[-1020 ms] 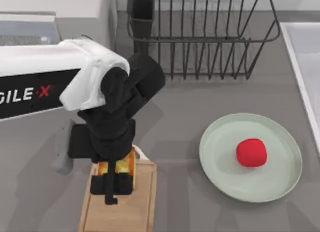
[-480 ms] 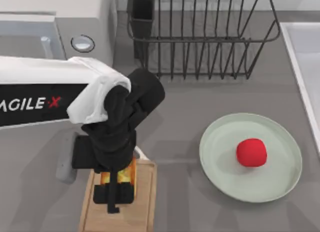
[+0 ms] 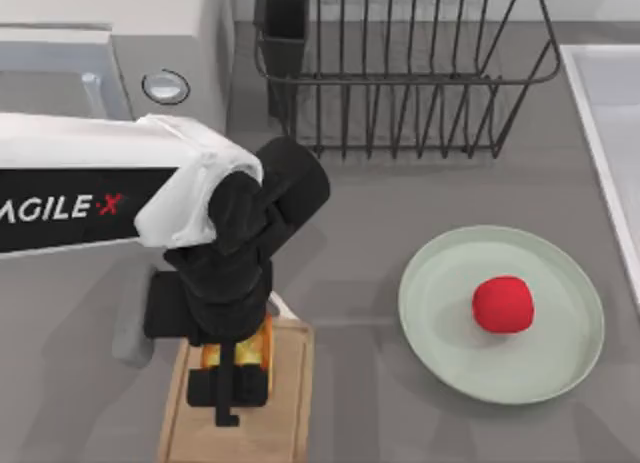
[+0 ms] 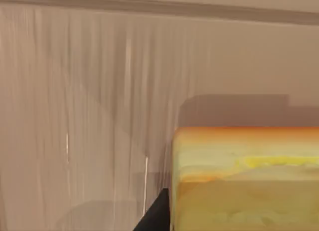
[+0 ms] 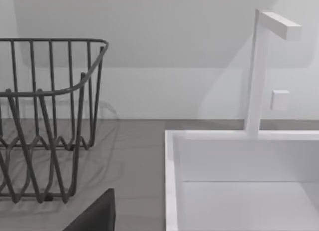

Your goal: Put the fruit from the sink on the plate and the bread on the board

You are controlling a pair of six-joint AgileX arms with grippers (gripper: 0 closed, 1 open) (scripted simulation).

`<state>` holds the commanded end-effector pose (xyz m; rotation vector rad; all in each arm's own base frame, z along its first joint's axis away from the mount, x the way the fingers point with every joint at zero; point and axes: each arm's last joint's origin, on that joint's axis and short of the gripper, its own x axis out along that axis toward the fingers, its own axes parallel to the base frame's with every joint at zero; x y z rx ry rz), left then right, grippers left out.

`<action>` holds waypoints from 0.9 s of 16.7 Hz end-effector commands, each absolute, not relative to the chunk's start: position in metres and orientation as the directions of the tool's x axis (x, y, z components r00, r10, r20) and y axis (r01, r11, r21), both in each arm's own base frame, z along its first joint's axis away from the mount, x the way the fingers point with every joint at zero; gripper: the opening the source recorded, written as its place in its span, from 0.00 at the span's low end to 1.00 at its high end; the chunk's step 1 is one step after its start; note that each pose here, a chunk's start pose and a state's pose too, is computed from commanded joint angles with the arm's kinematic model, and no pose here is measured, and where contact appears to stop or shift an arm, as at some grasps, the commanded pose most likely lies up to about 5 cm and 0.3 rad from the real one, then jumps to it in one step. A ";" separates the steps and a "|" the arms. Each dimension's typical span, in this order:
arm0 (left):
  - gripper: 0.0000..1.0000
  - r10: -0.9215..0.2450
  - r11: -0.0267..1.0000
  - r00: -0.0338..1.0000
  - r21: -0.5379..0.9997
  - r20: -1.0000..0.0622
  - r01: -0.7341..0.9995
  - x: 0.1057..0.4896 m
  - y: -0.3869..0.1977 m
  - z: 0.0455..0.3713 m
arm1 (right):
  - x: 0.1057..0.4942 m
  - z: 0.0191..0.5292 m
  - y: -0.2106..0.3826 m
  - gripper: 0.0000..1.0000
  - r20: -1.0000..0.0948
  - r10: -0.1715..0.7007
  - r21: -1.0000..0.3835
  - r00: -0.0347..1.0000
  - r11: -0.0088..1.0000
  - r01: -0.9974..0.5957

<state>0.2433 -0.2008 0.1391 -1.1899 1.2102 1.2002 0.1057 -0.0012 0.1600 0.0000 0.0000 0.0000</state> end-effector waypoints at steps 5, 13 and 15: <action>0.90 0.009 0.017 0.001 -0.001 -1.000 -1.000 0.243 -0.201 0.139 | 0.106 0.160 -0.001 1.00 0.000 0.000 0.000 1.000 1.000 0.000; 1.00 0.009 0.017 0.001 -0.001 -1.000 -1.000 0.243 -0.201 0.139 | 0.106 0.160 -0.001 1.00 0.000 0.000 0.000 1.000 1.000 0.000; 1.00 0.009 0.017 0.001 -0.001 -1.000 -1.000 0.243 -0.201 0.139 | 0.106 0.160 -0.001 1.00 0.000 0.000 0.000 1.000 1.000 0.000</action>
